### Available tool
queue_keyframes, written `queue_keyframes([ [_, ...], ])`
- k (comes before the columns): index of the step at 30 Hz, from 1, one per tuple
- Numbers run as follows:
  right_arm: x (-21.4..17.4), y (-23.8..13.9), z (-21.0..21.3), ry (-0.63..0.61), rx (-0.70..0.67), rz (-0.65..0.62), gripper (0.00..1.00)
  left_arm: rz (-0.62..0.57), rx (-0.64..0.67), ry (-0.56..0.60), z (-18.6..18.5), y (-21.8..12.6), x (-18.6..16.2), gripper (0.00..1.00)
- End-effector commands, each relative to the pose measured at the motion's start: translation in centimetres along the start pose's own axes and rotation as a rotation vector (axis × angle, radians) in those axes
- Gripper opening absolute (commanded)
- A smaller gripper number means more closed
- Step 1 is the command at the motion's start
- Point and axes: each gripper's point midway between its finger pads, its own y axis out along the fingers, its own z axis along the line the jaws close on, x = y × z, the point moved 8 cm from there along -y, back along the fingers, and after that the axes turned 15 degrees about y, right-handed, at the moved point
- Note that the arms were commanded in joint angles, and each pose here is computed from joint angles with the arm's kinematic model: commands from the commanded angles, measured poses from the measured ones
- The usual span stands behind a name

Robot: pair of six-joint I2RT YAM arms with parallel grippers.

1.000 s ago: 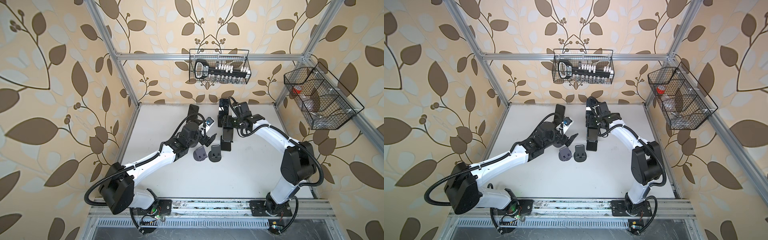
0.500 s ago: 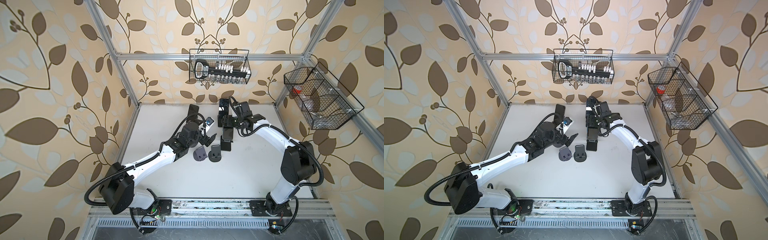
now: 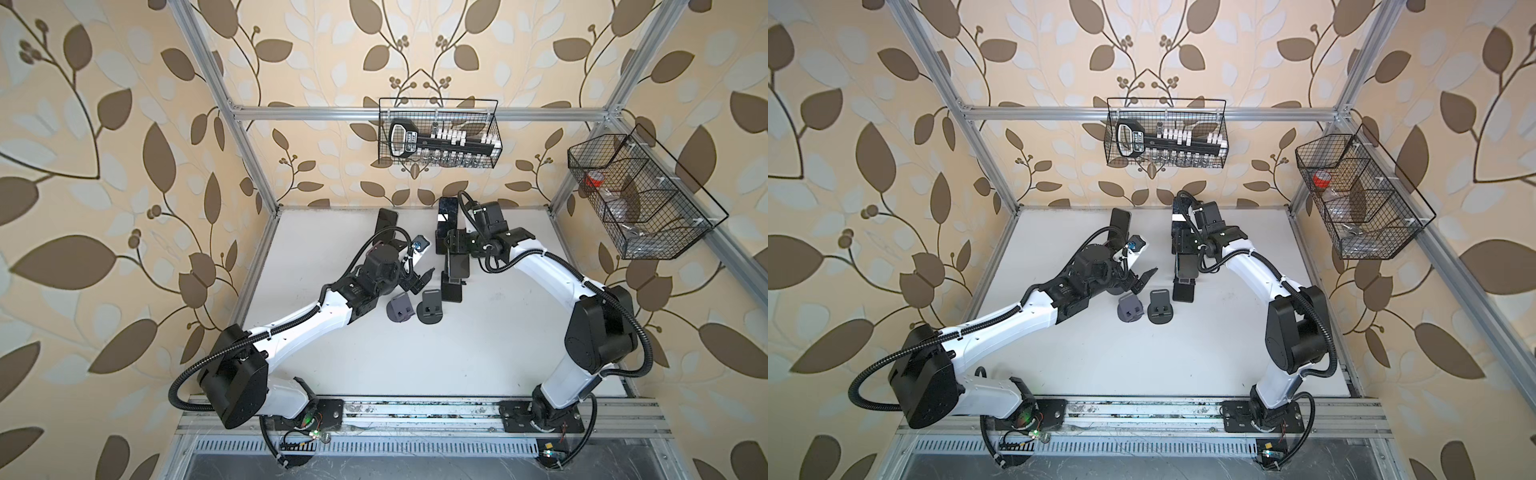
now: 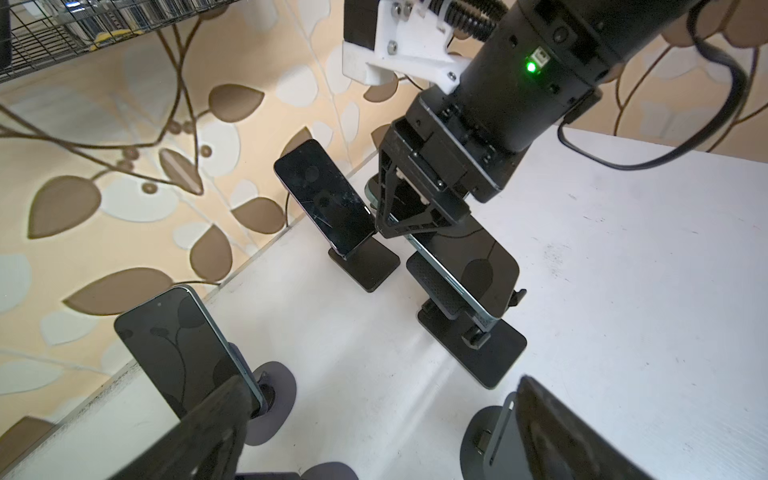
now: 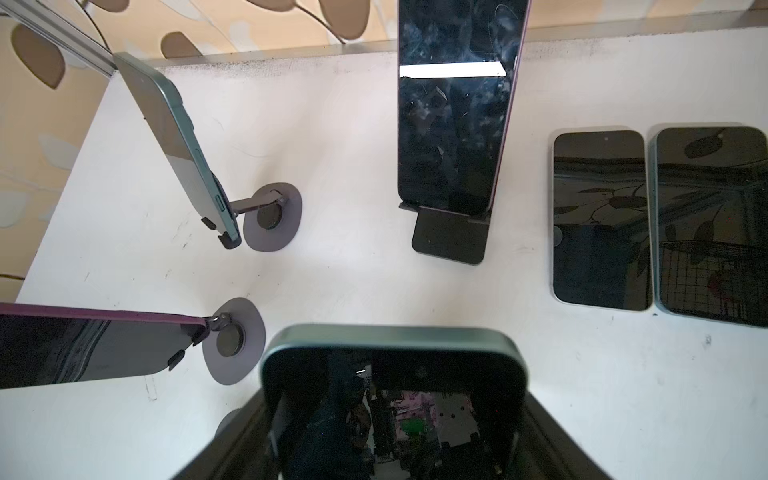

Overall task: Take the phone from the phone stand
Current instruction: 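Lift the green-edged phone up out of its stand with the right gripper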

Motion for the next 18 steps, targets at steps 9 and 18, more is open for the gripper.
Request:
queue_keyframes([
  [9,1.41,-2.17,0.92,-0.039,0.039,-0.039,0.6,-0.049,0.028,0.024,0.39,-0.69,1.12,0.99],
  [18,1.71,-2.86,0.61,-0.046,0.03,-0.048,0.6,-0.055,0.024,0.018,0.35,-0.81,1.24,0.99],
])
